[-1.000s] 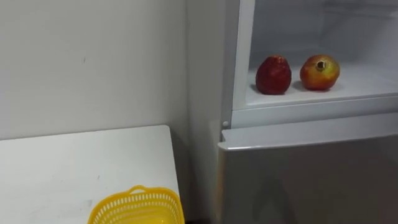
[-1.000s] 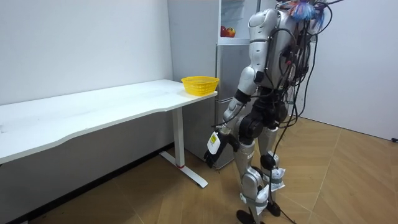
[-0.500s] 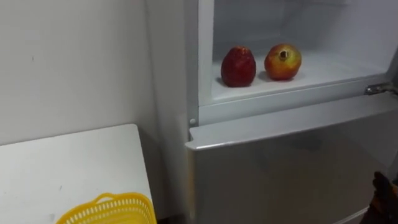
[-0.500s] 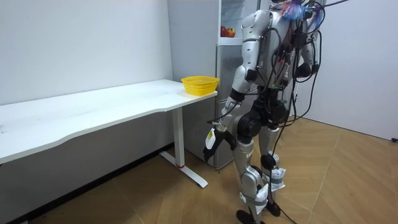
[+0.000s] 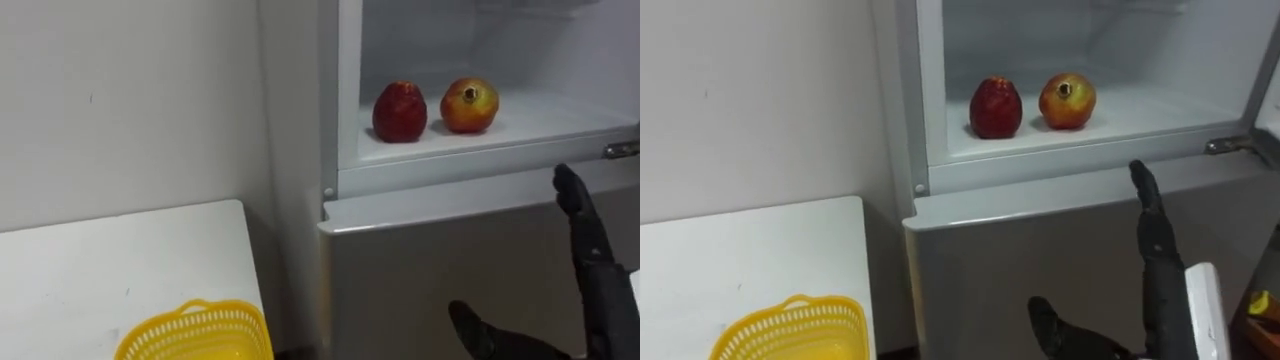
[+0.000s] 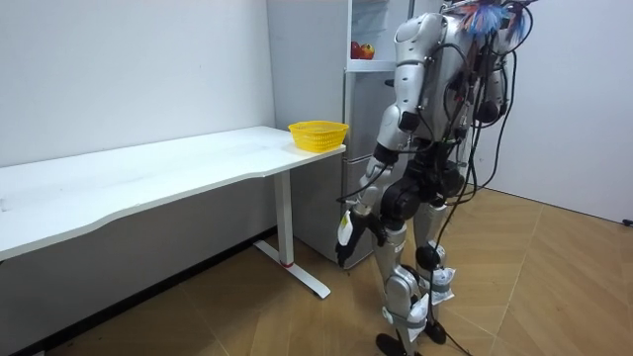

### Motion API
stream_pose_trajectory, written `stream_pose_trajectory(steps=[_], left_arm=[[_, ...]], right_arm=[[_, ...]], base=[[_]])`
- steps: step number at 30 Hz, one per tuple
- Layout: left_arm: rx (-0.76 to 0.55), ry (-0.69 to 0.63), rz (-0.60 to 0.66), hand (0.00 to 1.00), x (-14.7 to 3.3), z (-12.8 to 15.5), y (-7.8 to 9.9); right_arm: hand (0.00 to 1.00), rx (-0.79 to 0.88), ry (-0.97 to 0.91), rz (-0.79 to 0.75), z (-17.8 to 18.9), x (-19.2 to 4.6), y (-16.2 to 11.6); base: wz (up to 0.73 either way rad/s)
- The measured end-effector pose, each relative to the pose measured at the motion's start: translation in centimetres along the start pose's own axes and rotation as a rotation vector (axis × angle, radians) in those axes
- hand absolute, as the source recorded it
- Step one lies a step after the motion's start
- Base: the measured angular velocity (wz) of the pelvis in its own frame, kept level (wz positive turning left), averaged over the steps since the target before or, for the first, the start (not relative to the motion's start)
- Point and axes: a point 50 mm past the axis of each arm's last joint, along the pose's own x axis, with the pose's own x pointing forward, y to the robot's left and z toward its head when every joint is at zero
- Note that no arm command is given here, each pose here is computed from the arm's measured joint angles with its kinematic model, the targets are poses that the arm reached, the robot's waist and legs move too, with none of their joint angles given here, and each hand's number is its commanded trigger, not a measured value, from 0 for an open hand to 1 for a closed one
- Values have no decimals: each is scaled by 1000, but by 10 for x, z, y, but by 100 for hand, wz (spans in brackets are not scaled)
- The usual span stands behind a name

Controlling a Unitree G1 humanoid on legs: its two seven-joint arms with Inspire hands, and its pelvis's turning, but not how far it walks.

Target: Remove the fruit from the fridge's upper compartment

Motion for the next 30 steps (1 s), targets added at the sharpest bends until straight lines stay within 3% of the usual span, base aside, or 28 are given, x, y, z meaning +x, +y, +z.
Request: stream_pose_trajectory(steps=[8,18,30], left_arm=[[19,2,1,0,0,-1,11],[69,9,2,0,0,0,12],[60,59,-7,0,-2,-11,8]], right_arm=[[0,-6,-70,-54,7,13,-2],[0,28,-218,-227,22,48,-21],[0,6,-230,-335,11,86,-39]], base=[[11],[8],[7]])
